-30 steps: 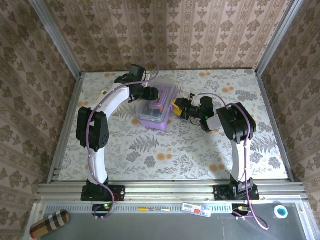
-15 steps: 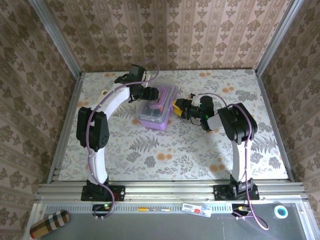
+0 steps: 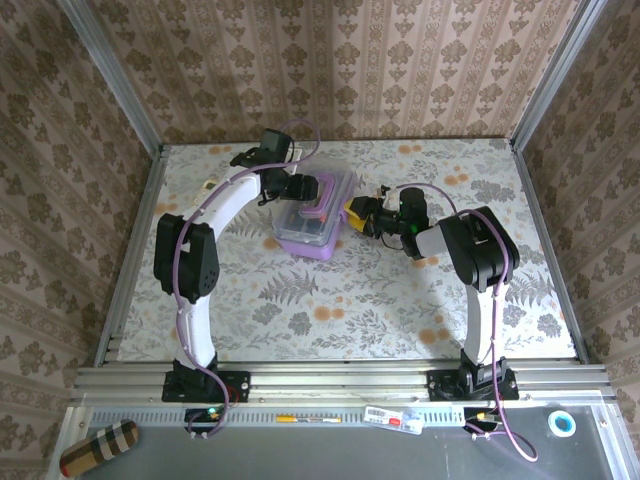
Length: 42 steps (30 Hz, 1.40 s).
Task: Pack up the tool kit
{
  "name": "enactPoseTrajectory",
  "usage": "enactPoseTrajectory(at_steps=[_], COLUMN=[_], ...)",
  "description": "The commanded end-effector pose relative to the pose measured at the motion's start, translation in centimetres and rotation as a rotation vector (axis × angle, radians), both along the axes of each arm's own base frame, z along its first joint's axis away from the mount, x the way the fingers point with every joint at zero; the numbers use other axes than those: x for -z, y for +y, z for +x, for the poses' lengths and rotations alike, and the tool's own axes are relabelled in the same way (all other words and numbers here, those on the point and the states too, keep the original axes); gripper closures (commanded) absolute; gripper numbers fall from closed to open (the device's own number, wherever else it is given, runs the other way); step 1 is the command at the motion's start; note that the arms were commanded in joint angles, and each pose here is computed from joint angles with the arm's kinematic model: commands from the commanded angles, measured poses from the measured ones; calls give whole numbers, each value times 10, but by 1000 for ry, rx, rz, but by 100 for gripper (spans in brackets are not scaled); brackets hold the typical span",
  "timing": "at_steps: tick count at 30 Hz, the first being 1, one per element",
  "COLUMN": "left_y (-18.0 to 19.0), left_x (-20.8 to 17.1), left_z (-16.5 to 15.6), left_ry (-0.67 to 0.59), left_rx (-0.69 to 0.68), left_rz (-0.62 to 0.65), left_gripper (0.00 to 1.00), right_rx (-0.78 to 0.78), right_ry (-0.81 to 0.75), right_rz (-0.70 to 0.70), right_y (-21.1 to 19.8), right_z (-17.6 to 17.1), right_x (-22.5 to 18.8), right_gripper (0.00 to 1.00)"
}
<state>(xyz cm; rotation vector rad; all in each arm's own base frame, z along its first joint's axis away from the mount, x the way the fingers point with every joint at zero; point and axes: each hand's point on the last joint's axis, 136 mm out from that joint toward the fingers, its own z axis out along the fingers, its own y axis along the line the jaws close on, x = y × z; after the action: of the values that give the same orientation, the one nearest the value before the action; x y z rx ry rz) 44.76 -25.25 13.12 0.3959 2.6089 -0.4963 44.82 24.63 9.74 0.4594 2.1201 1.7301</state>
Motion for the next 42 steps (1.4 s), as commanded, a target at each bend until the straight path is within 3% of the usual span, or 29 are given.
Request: enactPoseTrajectory(at_steps=[1,32,42], left_y=[-1,-7,-10], left_x=[107,112,111], left_z=[-81,-90,-91], left_ry=[418,421,416], left_rx=[60,77,85], left_rz=[98,156,157], left_gripper=[43,41,41], right_rx=[-9,5,32], right_ry=[-99,25,102], right_rz=[3,-92,-131], right_y=[6,14,8], right_z=[3,2,0], right_x=[-31,20,42], right_gripper=[49,51,56])
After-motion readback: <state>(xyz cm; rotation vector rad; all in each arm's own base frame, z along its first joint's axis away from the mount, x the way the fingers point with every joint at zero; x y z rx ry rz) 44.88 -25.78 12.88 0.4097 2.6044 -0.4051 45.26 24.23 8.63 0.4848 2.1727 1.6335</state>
